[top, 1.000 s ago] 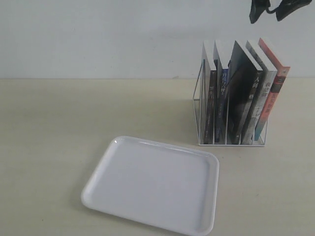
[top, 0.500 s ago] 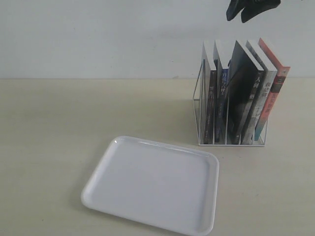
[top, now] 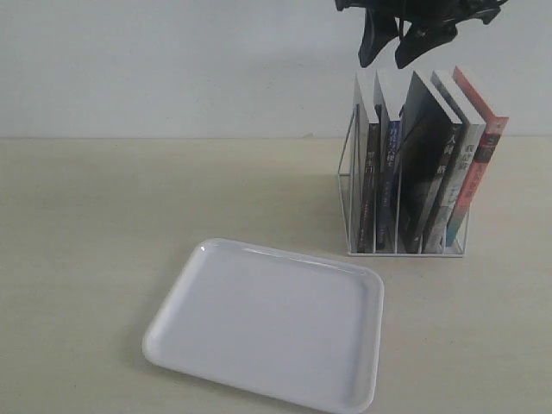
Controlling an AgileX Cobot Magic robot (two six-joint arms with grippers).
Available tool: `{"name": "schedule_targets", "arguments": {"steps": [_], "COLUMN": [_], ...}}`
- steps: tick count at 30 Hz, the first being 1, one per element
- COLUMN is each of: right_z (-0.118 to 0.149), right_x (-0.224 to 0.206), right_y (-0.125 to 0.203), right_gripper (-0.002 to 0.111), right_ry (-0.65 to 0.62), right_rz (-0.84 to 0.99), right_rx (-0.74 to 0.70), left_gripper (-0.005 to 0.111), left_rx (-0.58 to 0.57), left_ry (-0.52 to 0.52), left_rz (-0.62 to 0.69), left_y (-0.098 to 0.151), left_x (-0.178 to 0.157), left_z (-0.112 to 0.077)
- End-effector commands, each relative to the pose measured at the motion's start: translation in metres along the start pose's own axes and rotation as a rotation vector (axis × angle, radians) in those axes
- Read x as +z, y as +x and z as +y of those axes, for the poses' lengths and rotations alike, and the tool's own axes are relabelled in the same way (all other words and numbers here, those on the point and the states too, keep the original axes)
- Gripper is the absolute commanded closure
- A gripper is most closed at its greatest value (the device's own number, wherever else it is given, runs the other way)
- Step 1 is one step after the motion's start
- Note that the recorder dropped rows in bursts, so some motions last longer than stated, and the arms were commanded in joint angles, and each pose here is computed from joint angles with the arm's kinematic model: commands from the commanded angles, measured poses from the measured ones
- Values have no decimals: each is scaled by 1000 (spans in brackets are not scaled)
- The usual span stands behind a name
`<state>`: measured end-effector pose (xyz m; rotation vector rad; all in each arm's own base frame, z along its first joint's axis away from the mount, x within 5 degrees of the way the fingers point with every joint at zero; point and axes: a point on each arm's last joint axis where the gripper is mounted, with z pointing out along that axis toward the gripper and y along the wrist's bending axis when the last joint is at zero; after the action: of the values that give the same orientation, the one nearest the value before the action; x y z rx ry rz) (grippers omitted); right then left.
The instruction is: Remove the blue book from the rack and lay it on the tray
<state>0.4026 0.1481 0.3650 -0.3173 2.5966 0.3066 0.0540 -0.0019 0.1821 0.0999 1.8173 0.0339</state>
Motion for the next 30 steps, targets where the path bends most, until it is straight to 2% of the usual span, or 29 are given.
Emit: {"name": "schedule_targets", "arguments": {"steps": [1, 10, 23, 30], "right_z": [-5, -7, -15, -15], "right_x": [-3, 0, 37, 40], "right_y": [-2, -2, 0, 0], "right_gripper": [62, 62, 62, 62], "right_ry": [62, 79, 129, 132], "right_rz": [-19, -15, 54, 60], "right_rx": [20, 53, 68, 68], "left_gripper": [102, 102, 102, 102], "left_rx": [0, 0, 0, 0], "left_ry": [-3, -3, -3, -3], "left_rz": [-22, -22, -22, -22], "left_y": [-3, -3, -3, -3], "left_x": [-1, -1, -1, -1], "left_z": [0, 0, 0, 0]}}
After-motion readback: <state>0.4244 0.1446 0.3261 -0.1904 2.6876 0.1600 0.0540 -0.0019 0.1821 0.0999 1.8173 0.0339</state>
